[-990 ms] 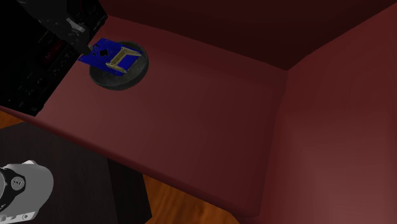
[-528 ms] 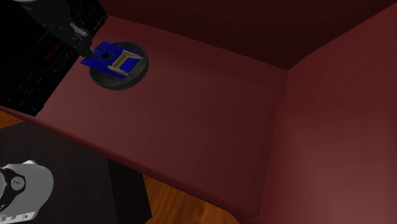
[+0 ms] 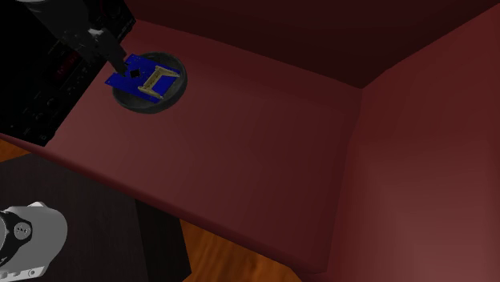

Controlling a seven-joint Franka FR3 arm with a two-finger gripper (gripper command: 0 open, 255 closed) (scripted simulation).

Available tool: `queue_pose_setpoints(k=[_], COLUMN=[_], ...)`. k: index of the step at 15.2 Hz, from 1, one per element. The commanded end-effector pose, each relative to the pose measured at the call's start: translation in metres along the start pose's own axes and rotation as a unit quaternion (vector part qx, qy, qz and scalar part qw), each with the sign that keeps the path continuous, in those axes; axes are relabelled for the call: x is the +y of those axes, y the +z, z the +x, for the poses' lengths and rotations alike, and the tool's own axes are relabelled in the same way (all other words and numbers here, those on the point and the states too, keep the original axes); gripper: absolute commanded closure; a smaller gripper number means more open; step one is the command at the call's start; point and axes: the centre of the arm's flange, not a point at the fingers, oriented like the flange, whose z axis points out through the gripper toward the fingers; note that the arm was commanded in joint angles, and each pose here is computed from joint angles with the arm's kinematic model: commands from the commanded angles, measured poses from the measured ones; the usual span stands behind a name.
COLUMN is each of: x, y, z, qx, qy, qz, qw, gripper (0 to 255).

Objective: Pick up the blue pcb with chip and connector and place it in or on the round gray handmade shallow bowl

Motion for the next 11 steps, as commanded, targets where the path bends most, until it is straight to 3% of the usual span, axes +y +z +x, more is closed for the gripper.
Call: queue_pose_setpoints(k=[1, 4, 11], x=[0.000, 0.000, 0.000], y=[-0.013, -0.050, -0.050], z=[0.000, 0.000, 0.000], qx=[0.000, 0.000, 0.000], qy=[0.000, 0.000, 0.000], qz=[0.000, 0.000, 0.000], qw=[1.0000, 1.0000, 1.0000], gripper=[0, 0, 0])
